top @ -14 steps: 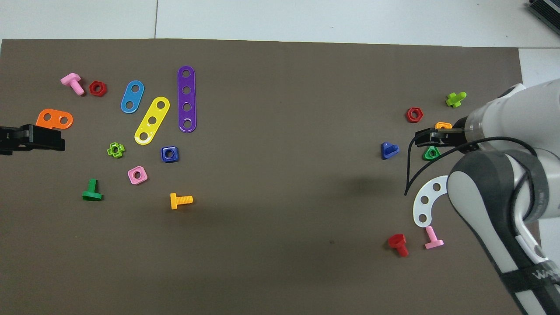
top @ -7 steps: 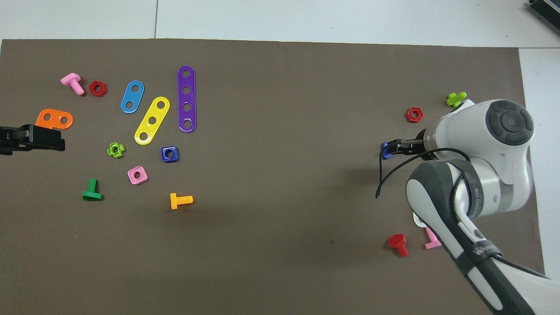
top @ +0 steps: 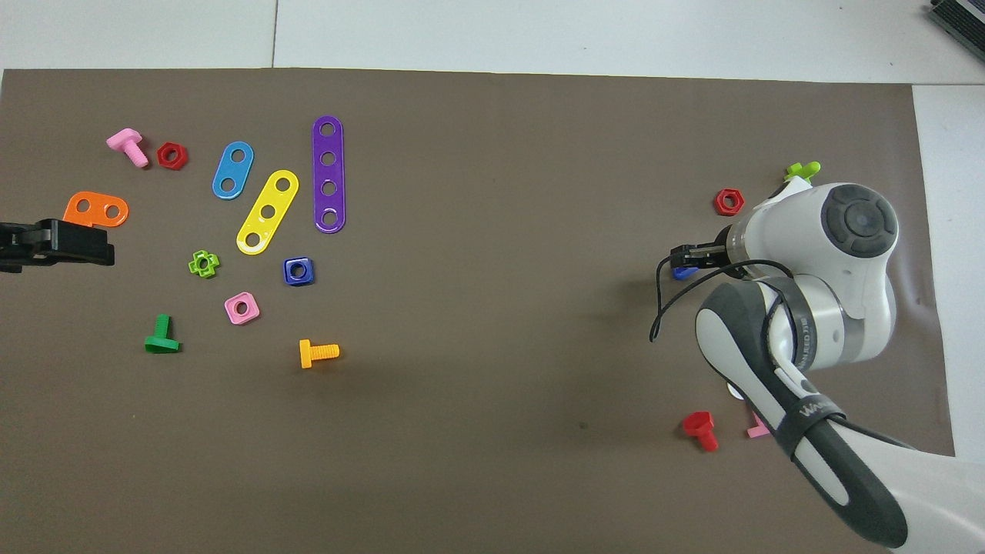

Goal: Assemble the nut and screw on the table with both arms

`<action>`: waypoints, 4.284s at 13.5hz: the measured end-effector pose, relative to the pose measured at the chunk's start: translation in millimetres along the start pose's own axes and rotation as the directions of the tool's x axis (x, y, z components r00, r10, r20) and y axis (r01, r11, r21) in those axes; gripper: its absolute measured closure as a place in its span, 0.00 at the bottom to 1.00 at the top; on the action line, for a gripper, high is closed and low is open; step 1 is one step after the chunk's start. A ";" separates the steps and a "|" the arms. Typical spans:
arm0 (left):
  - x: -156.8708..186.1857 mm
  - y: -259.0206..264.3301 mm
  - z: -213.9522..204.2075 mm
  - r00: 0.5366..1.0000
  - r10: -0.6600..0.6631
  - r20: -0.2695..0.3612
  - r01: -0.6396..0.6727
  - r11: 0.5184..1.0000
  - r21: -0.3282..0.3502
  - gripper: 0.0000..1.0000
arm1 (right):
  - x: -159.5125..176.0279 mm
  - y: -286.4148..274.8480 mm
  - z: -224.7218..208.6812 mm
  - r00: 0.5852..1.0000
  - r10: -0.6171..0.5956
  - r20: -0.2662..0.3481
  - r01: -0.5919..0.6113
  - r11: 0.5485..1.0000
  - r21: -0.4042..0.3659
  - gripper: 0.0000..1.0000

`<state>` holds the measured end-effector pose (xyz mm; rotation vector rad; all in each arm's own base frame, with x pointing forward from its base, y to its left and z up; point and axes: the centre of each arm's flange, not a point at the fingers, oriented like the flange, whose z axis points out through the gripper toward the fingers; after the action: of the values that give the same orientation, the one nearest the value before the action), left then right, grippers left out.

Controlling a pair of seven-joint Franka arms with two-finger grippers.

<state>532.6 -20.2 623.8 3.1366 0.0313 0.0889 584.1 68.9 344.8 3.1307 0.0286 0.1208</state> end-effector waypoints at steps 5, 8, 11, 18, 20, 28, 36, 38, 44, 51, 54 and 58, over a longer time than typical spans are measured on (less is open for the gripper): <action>0.0 0.0 0.0 1.000 0.000 0.000 0.000 1.000 0.000 0.00 | 2.5 -0.7 16.7 0.999 -0.002 -0.052 0.003 1.000 0.008 0.27; 0.0 0.0 0.0 1.000 0.000 0.000 0.000 1.000 0.000 0.00 | 2.4 -0.6 20.7 0.998 -0.005 -0.055 0.006 1.000 0.008 0.32; 0.0 0.0 0.0 1.000 0.000 0.000 0.000 1.000 0.000 0.00 | 2.0 -0.6 21.2 0.999 -0.006 -0.054 0.006 1.000 0.008 0.39; 0.0 0.0 0.0 1.000 0.000 0.000 0.000 1.000 0.000 0.00 | 1.1 -2.8 21.4 0.998 -0.033 -0.051 0.033 0.999 0.007 0.81; -0.1 0.9 0.0 1.000 0.002 0.000 -0.002 1.000 0.000 0.00 | 1.7 -2.7 14.0 0.998 -0.038 -0.046 0.038 0.999 0.006 0.81; -3.9 8.2 -1.4 1.000 0.011 0.013 -0.011 1.000 0.001 0.00 | -19.6 -128.3 -21.2 0.998 0.018 -0.058 -0.016 0.999 0.040 0.81; 33.2 61.5 119.6 0.999 0.023 0.035 -0.022 0.999 -0.028 0.03 | -56.0 -273.5 -32.4 0.992 0.103 -0.068 -0.096 0.990 0.099 0.81; 44.5 91.8 183.7 1.000 0.001 0.010 -0.001 0.999 -0.034 0.04 | -64.2 -299.8 -19.4 0.994 0.095 -0.059 -0.089 0.992 0.090 0.81; 36.9 124.3 289.4 1.000 0.002 0.030 -0.001 1.000 -0.031 0.09 | -70.3 -320.7 -1.9 0.995 0.087 -0.051 -0.083 0.994 0.069 0.81; 28.2 125.7 323.5 0.999 0.019 0.047 -0.018 1.000 -0.016 0.23 | -65.8 -312.7 -6.2 0.994 0.090 -0.054 -0.087 0.995 0.051 0.40; 30.2 118.1 323.6 0.999 0.018 0.045 -0.018 1.000 -0.011 0.22 | -52.7 -280.9 -49.0 0.988 0.140 -0.059 -0.138 0.990 0.039 0.04; 28.2 113.0 328.0 0.999 0.022 0.049 -0.022 1.000 -0.009 0.24 | -41.7 -214.8 -115.9 0.972 0.229 -0.050 -0.229 0.973 0.012 0.03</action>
<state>581.6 -133.6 298.4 3.1295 -0.0037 0.0115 529.7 283.8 455.2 3.1239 -0.3336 0.2029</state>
